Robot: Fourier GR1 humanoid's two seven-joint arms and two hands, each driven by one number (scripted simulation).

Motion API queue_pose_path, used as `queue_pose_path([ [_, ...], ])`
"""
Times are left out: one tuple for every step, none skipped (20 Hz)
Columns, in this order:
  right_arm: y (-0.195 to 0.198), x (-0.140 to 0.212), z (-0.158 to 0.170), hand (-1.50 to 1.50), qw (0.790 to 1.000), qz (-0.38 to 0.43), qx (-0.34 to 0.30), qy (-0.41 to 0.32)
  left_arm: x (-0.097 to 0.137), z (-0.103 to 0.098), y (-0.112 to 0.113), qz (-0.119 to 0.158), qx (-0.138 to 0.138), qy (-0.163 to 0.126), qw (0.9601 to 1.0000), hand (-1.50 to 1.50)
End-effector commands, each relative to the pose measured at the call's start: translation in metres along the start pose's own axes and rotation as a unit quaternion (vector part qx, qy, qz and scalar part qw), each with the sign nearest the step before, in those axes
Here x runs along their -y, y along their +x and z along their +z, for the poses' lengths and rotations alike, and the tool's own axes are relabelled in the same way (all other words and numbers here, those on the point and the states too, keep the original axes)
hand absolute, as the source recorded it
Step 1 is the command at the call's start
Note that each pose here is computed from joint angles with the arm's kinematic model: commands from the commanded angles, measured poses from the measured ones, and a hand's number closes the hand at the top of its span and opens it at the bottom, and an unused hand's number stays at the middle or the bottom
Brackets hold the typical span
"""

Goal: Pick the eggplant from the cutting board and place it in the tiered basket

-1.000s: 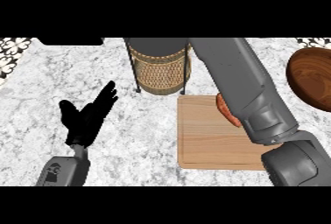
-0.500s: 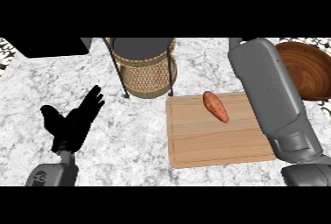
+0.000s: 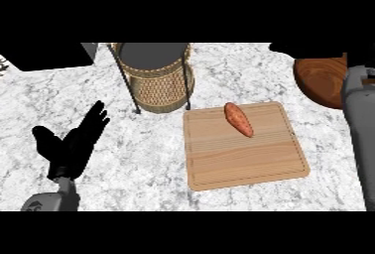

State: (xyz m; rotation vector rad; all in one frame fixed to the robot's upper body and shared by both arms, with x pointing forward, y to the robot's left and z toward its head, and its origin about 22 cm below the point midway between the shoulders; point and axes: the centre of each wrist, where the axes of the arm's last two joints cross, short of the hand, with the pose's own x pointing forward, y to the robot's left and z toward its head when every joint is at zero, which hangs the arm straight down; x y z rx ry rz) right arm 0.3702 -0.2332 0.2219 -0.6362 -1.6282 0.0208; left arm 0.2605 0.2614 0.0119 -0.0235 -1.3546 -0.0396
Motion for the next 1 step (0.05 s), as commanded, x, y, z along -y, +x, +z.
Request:
queue_pose_path([
  [-0.0097,0.0646,0.0321,-1.5,1.0,0.012,0.01,-0.003,-0.0036,0.0045,-0.0028,-0.008,0.003,-0.002,1.0,0.0],
])
